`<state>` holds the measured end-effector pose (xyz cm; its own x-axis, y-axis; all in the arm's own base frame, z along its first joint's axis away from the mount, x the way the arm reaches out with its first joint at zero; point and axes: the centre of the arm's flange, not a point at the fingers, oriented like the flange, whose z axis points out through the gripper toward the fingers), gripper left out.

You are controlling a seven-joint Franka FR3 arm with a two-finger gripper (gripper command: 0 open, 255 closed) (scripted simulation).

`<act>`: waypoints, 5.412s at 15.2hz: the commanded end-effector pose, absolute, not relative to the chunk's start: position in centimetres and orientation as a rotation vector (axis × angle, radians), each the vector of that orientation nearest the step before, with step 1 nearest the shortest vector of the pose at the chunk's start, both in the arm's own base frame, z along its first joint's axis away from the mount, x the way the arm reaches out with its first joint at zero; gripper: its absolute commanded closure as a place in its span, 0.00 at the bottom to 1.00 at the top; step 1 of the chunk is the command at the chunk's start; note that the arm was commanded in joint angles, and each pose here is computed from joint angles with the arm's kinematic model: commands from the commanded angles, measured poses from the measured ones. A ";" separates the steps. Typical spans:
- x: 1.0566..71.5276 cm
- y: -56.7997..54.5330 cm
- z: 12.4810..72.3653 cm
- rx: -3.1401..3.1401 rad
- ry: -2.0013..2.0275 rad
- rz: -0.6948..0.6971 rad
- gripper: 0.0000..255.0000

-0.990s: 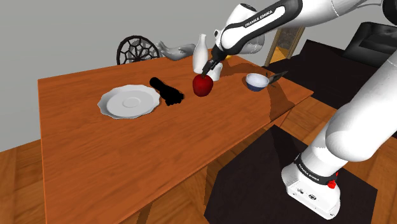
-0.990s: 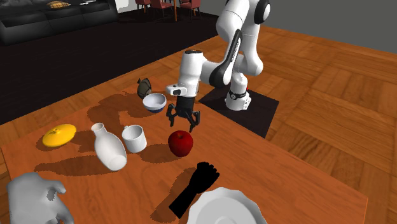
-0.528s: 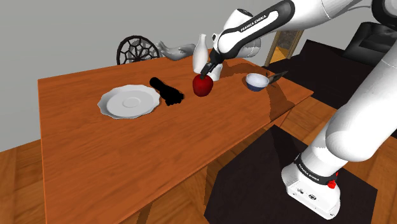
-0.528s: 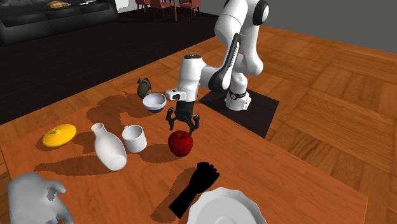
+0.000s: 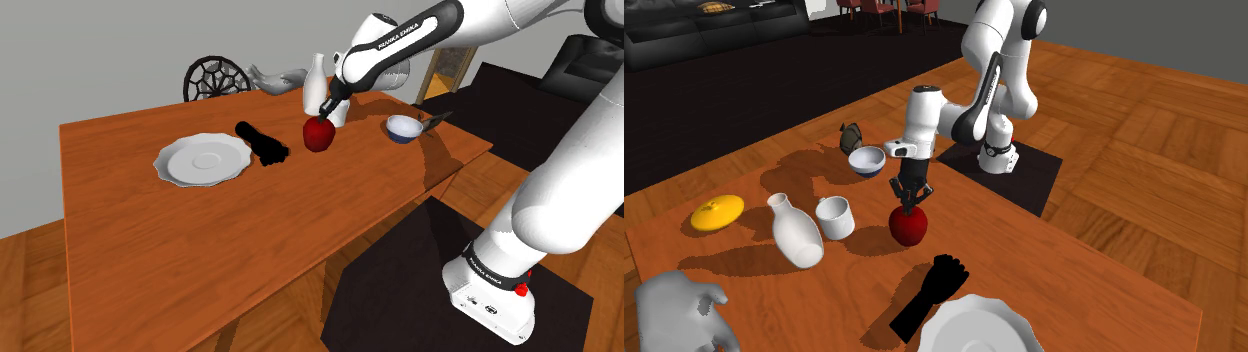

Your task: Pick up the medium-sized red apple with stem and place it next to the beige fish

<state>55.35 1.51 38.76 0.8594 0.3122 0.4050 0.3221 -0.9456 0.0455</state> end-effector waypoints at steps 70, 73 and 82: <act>56.2 -32.8 59.0 -3.006 -0.513 -0.645 1.00; 56.3 -35.5 58.4 -3.006 -0.513 -0.645 1.00; 56.3 -35.5 53.7 -3.006 -0.513 -0.645 1.00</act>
<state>56.37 -35.48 54.18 0.8603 0.3126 0.4026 0.3230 -0.9454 0.0439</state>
